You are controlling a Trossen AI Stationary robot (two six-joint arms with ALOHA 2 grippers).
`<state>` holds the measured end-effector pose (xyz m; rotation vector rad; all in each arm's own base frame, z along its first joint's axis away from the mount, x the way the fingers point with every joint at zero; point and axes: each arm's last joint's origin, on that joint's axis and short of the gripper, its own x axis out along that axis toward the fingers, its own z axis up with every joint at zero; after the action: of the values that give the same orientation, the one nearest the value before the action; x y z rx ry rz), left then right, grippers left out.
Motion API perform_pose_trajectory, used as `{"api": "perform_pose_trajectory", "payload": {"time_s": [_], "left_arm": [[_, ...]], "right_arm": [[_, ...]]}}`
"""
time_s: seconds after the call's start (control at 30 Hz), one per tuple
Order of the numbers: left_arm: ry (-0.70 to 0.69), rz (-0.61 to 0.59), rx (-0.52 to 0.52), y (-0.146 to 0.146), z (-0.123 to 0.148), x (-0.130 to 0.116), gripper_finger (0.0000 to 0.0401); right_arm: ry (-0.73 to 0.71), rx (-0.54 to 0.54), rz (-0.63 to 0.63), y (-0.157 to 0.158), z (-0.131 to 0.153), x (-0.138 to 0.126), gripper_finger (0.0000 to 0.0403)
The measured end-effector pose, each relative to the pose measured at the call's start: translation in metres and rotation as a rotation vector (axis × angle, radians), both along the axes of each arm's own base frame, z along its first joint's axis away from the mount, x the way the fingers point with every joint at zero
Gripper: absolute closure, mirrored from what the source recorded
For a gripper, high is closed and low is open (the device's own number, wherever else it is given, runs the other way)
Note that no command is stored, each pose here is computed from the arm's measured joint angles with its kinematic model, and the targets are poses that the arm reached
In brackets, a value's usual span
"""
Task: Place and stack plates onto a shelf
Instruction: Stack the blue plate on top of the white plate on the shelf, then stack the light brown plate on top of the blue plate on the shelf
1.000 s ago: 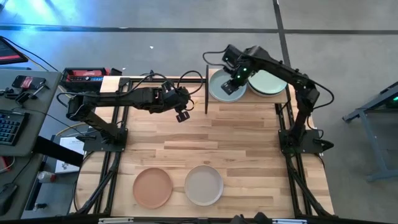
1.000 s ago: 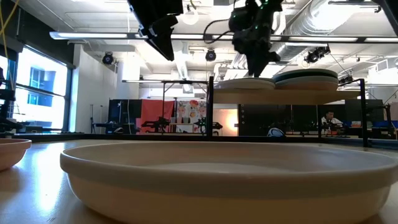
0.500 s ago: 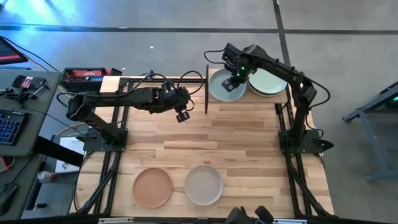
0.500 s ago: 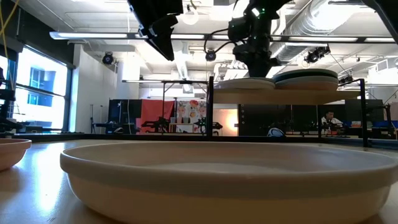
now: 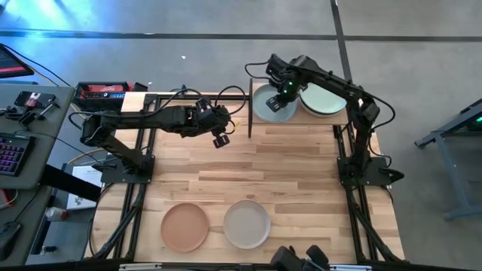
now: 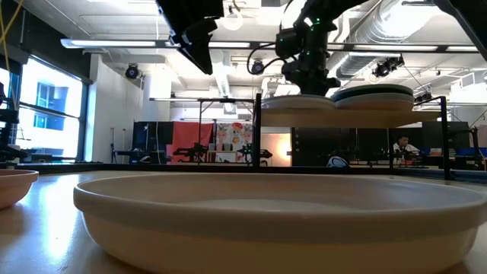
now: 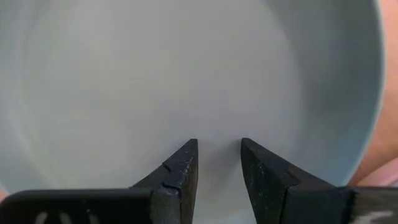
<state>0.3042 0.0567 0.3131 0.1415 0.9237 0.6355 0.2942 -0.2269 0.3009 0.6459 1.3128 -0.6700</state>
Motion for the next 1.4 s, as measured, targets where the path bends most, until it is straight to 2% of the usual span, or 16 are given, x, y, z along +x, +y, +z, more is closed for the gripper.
{"api": "perform_pose_trajectory", "payload": {"time_s": [0.33,0.5,0.67,0.77,0.9,1.1,1.23,1.4], "left_arm": [[0.001,0.0,0.0,0.0,0.0,0.0,0.0286],[0.002,0.0,0.0,0.0,0.0,0.0,0.0286],[0.002,0.003,-0.002,0.0,0.0,0.0,0.0286],[0.011,0.03,-0.044,-0.001,-0.003,-0.003,0.0286],[0.089,0.054,-0.191,-0.005,-0.01,-0.013,0.0286],[0.204,0.09,-0.374,-0.02,-0.018,-0.026,0.0286],[0.274,0.07,-0.407,-0.034,-0.02,-0.032,0.0286],[0.326,0.069,-0.429,-0.05,-0.036,-0.036,0.0286]], "right_arm": [[-0.023,-0.059,-0.101,-0.02,0.0,-0.009,0.0298],[-0.046,-0.057,-0.073,-0.018,0.005,-0.011,0.0298],[-0.115,-0.071,-0.061,-0.009,0.026,-0.013,0.0298],[-0.175,-0.056,-0.028,0.002,0.04,-0.012,0.0298],[-0.231,-0.027,0.043,0.024,0.051,-0.006,0.0298],[-0.224,-0.014,0.143,0.055,0.055,0.007,0.0298],[-0.201,0.018,0.176,0.078,0.054,0.016,0.0298],[-0.14,0.08,0.201,0.116,0.052,0.025,0.0298]]}}
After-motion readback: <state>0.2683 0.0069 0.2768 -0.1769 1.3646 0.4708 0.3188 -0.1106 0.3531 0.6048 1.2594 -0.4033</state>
